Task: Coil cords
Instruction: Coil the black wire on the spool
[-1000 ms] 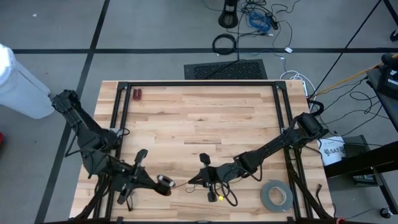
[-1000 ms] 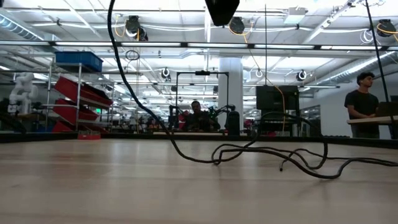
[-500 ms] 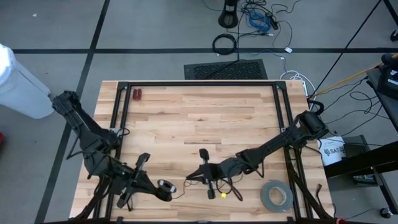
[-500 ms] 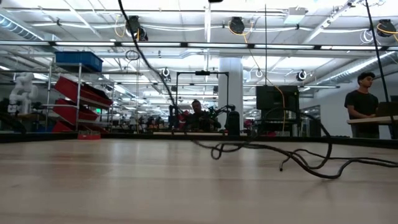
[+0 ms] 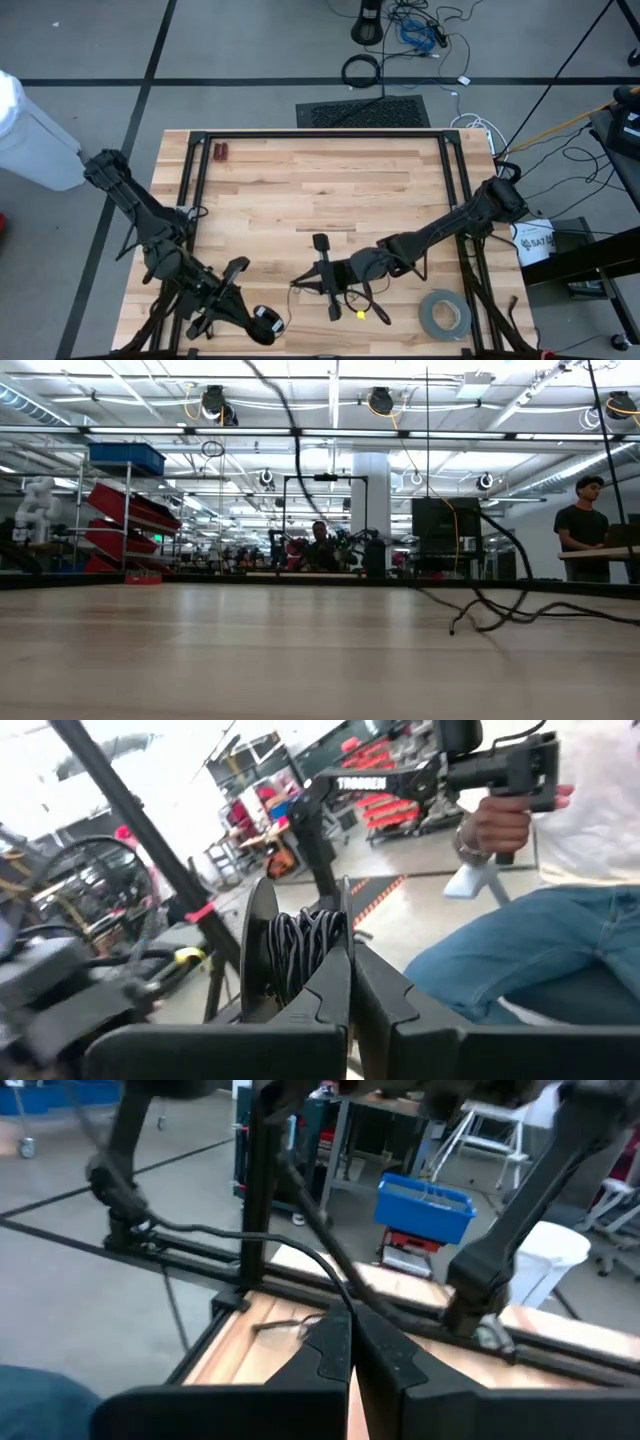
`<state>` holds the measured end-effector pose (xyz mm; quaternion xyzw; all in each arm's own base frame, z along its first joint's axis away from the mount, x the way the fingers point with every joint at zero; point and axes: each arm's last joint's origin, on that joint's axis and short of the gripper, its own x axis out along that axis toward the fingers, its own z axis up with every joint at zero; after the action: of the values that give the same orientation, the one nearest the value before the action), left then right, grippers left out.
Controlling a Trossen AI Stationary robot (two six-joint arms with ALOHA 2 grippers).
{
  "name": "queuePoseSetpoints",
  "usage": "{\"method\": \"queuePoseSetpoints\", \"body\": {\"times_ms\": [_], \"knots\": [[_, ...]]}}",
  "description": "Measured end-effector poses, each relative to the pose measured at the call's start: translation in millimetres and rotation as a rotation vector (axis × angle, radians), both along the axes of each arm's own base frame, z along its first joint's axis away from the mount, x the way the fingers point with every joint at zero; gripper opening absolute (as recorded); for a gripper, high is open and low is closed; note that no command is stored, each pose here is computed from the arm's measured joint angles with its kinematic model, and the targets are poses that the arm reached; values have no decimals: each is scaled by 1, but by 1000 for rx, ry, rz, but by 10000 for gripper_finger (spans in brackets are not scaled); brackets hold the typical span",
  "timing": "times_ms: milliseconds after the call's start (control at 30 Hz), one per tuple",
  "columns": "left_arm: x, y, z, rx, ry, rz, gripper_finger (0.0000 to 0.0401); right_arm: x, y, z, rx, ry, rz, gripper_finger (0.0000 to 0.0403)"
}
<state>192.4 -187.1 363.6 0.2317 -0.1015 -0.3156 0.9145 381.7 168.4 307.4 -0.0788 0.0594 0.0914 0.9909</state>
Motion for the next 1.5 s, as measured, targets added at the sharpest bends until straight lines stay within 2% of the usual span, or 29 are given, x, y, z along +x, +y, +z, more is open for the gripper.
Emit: {"method": "queuePoseSetpoints", "body": {"times_ms": [133,300,433,733,1100,1500], "knots": [[8,1,-2,-8,-11,6,3,6,-7,19,4,-39,-23,0],[18,2,-4,-7,-41,-42,3,8,-10,32,-9,-78,-44,0],[25,3,-7,-4,-41,-67,3,8,-11,32,-32,-80,-96,0],[49,9,-18,-24,-27,-94,3,7,-9,32,-37,-83,-94,0],[65,20,-31,-68,99,-75,3,2,-2,27,-97,-24,-71,0],[74,35,-40,-113,249,3,3,-17,5,39,-122,17,-40,0]]}}
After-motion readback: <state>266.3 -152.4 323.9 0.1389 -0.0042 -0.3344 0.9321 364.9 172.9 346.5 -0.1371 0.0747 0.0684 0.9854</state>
